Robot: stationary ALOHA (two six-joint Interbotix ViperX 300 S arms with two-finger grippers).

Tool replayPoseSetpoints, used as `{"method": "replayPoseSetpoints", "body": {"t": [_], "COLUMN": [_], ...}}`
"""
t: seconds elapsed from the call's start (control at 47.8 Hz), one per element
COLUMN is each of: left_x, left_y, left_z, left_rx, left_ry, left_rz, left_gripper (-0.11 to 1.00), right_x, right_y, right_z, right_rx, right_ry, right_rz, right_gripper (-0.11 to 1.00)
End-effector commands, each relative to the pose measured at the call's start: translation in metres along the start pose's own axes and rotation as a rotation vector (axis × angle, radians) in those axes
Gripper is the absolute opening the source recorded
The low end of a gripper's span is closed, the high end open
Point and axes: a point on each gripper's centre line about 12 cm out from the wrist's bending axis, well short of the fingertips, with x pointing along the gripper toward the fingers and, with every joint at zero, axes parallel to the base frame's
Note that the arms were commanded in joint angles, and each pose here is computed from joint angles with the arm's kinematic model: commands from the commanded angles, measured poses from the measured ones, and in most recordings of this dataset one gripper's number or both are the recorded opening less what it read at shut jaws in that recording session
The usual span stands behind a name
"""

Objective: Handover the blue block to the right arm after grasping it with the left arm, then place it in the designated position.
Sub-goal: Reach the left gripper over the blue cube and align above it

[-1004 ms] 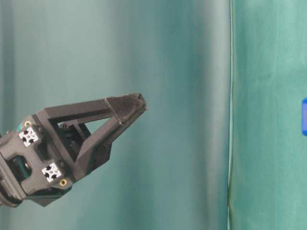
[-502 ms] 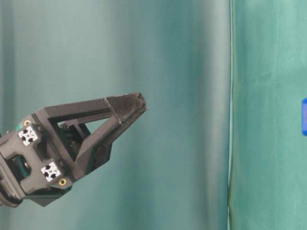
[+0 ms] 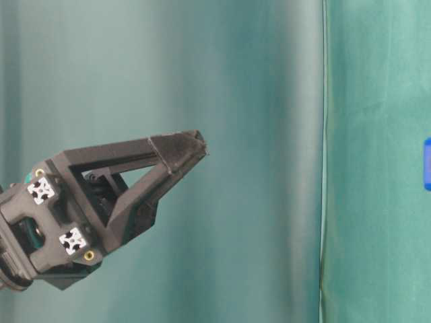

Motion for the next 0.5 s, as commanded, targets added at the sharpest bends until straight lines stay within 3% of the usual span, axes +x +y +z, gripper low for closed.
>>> {"method": "replayPoseSetpoints", "body": {"t": [0.0, 0.481], "left_x": [-0.0111, -0.0028], "left_y": [-0.0009, -0.0026], "left_z": [0.0074, 0.0007], "left_rx": [0.005, 0.007], "left_ry": [-0.038, -0.041], "left_rz": [-0.001, -0.006], "left_gripper": [1.00, 1.00], "right_x": [0.0033, 0.0037], "right_y": [0.0003, 0.0003], "right_z": [0.0097, 0.0100], "right_rx": [-0.001, -0.003], "right_ry": [-0.022, -0.022], "right_rz": [0.000, 0.000], "right_gripper": [0.95, 0.95]}}
